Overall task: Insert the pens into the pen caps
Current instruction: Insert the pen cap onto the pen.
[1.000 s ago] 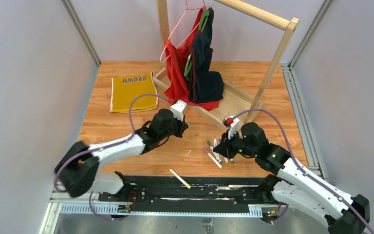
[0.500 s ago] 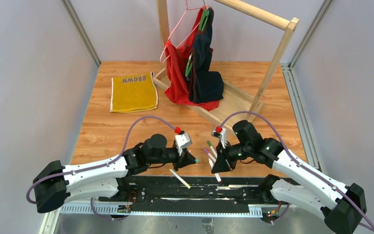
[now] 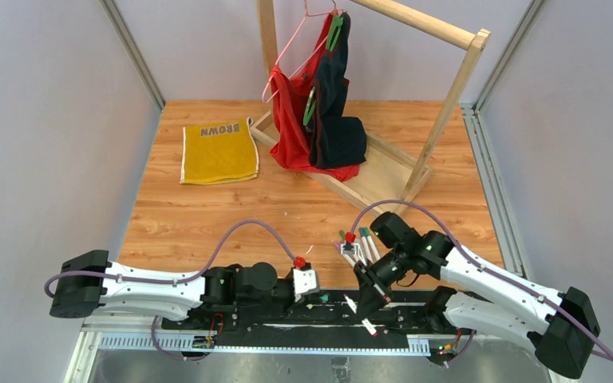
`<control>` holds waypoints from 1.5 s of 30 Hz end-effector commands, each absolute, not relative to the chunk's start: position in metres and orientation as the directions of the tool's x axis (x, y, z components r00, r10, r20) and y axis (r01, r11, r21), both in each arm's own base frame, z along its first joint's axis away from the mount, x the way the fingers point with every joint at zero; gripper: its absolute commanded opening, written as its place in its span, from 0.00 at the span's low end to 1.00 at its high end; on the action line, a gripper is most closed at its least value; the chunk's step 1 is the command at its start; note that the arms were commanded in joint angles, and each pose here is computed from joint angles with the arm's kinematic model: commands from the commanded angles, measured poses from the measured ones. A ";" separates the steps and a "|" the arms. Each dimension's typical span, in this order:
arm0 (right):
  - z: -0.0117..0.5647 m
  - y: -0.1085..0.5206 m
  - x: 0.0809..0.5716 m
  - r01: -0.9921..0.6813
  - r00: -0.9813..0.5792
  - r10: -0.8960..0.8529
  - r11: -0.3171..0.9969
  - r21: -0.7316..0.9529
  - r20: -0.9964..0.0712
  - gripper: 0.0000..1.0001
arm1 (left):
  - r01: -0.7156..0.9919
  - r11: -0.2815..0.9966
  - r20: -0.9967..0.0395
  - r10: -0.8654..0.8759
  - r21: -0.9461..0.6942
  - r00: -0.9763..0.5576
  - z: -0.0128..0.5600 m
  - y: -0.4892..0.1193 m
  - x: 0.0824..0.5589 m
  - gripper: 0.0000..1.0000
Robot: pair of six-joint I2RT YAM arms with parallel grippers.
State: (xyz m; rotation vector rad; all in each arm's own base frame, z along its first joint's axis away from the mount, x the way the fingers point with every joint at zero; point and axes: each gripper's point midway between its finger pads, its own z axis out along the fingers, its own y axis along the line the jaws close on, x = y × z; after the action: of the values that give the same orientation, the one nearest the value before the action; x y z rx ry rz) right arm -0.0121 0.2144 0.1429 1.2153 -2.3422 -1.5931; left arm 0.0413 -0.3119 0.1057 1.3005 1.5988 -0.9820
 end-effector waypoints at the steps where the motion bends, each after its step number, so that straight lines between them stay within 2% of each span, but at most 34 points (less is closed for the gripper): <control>1: 0.143 0.207 -0.039 -0.478 -0.662 -0.707 0.144 0.866 -0.248 0.01 | 0.983 0.184 -0.963 0.268 0.025 -0.026 0.125 -0.320 0.044 0.00; 6: 0.132 0.208 -0.044 -0.461 -0.634 -0.751 0.177 0.869 -0.184 0.01 | 0.988 0.138 -0.965 0.261 0.063 0.025 0.132 -0.324 0.027 0.00; 16: 0.123 0.218 -0.047 -0.450 -0.597 -0.791 0.193 0.872 -0.133 0.01 | 0.990 0.085 -0.967 0.240 0.108 0.085 0.143 -0.329 0.007 0.00; 45: 0.117 0.233 -0.057 -0.452 -0.516 -0.849 0.157 0.878 -0.114 0.01 | 0.985 -0.030 -0.960 0.222 0.169 0.171 0.154 -0.341 -0.029 0.00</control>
State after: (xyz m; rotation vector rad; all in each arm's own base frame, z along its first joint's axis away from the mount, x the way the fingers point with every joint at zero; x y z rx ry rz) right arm -0.0553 0.2263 0.1106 1.1890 -2.0795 -1.2883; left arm -0.0189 -0.3294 0.1262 1.4911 1.3083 -0.9232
